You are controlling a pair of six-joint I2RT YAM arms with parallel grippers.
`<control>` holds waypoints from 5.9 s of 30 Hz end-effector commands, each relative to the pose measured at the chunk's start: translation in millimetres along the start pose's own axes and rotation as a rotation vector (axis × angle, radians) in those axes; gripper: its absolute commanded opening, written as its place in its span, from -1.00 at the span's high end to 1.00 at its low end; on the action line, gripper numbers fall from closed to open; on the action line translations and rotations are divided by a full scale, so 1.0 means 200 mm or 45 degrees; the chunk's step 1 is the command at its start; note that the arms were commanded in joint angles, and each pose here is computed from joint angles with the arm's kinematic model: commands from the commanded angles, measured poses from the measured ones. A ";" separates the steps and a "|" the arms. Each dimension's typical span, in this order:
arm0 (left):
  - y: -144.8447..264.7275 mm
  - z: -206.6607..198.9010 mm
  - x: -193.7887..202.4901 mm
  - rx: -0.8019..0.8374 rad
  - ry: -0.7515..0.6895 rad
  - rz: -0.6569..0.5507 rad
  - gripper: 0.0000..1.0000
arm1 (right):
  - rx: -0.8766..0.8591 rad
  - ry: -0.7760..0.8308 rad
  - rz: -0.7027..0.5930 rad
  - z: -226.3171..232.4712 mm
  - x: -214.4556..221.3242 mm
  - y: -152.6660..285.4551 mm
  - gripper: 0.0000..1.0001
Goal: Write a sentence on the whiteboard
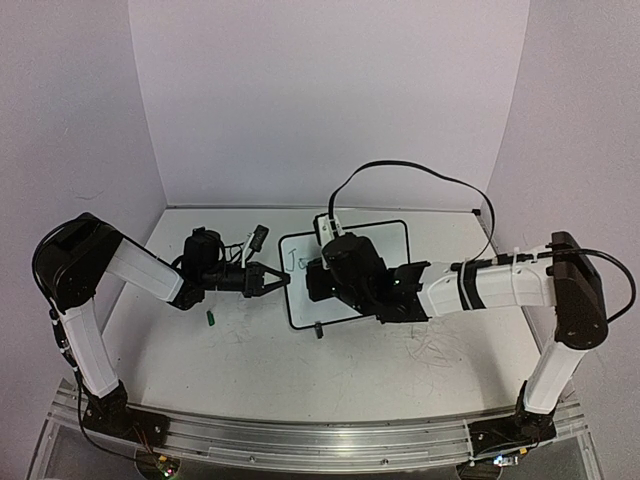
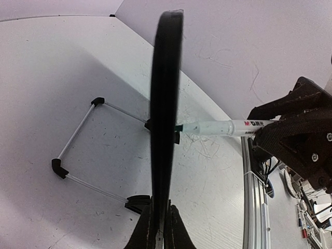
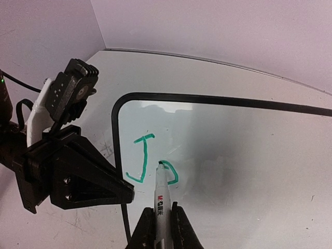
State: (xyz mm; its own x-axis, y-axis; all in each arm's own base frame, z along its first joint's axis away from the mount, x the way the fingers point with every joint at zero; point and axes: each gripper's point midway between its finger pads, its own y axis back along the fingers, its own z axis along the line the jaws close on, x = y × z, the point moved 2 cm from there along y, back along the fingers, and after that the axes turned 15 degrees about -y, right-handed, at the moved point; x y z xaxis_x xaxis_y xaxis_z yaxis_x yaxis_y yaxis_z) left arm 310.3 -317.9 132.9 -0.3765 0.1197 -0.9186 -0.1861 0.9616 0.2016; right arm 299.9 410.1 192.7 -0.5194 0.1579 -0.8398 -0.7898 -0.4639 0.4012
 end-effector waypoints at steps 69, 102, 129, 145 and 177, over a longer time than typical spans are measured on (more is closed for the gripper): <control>0.01 -0.08 -0.06 0.060 -0.070 -0.030 1.00 | 0.040 -0.033 -0.017 -0.10 -0.02 0.03 1.00; 0.01 -0.09 -0.07 0.060 -0.073 -0.032 1.00 | 0.109 -0.049 -0.106 -0.12 -0.11 0.07 1.00; 0.01 -0.09 -0.07 0.062 -0.073 -0.031 1.00 | 0.101 -0.021 -0.155 -0.09 -0.19 0.07 1.00; 0.01 -0.09 -0.07 0.062 -0.074 -0.030 1.00 | 0.121 -0.026 -0.058 -0.14 -0.07 0.06 1.00; 0.01 -0.09 -0.08 0.062 -0.079 -0.034 1.00 | 0.135 -0.045 0.043 -0.17 0.11 0.08 1.00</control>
State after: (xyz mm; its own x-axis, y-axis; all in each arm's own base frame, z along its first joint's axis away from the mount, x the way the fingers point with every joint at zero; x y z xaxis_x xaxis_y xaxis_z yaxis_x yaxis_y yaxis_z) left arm 309.4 -318.0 134.1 -0.3734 0.1232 -0.9195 -0.1859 0.9611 0.2043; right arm 290.9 382.6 170.0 -0.5424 0.1775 -0.8212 -0.8057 -0.3868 0.4485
